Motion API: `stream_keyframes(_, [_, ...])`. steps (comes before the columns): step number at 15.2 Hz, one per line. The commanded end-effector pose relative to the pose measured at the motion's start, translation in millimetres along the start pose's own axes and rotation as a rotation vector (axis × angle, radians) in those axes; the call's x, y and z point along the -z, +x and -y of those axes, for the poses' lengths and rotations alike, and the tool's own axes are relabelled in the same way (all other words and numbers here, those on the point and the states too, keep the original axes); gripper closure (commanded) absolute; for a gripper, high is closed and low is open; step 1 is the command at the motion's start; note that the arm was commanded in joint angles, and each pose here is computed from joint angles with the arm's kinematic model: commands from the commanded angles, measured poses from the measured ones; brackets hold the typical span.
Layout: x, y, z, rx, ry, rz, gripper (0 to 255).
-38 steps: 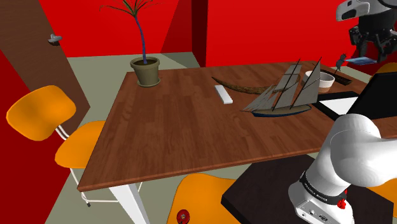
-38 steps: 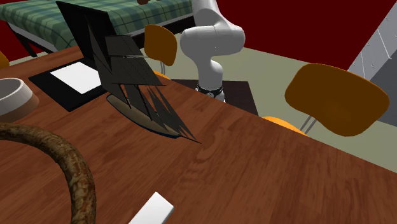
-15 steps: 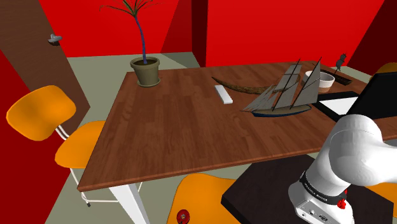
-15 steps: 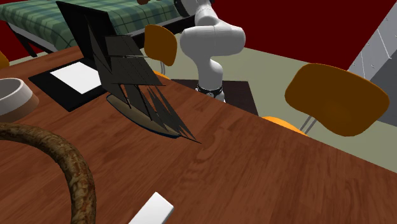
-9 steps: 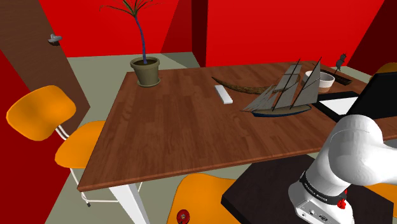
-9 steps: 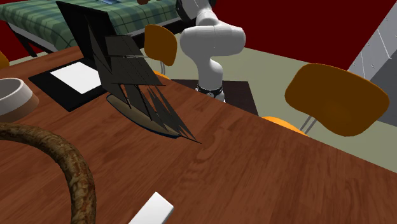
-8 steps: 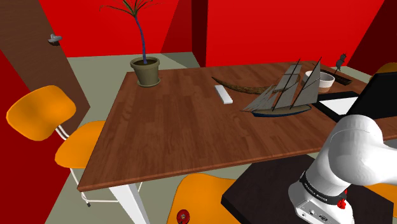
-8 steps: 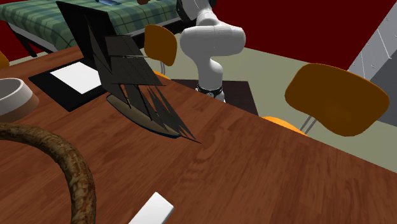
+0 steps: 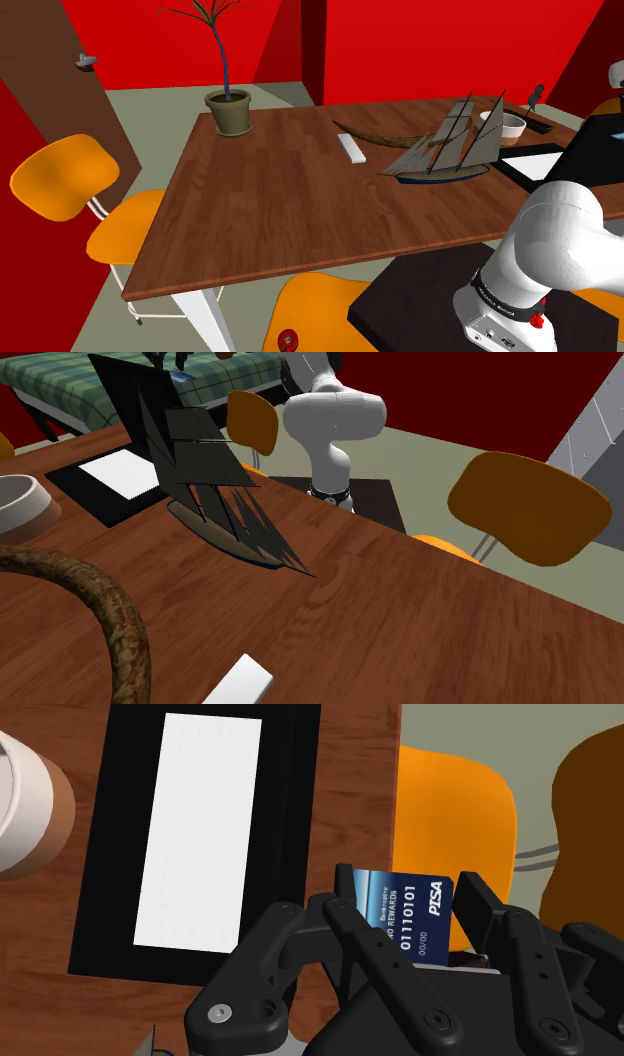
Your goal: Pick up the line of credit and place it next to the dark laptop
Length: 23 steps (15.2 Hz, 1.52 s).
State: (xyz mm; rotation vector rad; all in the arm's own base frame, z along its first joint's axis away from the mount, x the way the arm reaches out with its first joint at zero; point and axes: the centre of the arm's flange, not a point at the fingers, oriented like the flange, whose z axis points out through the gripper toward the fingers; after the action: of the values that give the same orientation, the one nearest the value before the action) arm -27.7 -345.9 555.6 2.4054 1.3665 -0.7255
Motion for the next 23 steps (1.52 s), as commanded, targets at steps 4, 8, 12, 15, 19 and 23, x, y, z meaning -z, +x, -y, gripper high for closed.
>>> stream_keyframes(4, [-22, 14, 0, 0.000, 0.000, 0.000, 255])
stream_keyframes(8, [-40, 26, 0, 0.000, 0.000, 0.000, 255])
stream_keyframes(12, [-58, 37, 0, 0.000, 0.000, 0.000, 255])
stream_keyframes(15, [-71, 46, 0, 0.000, 0.000, 0.000, 255])
stream_keyframes(19, [-89, 58, 0, 0.000, 0.000, 0.000, 255])
stream_keyframes(23, [-106, 69, 0, 0.000, 0.000, 0.000, 255])
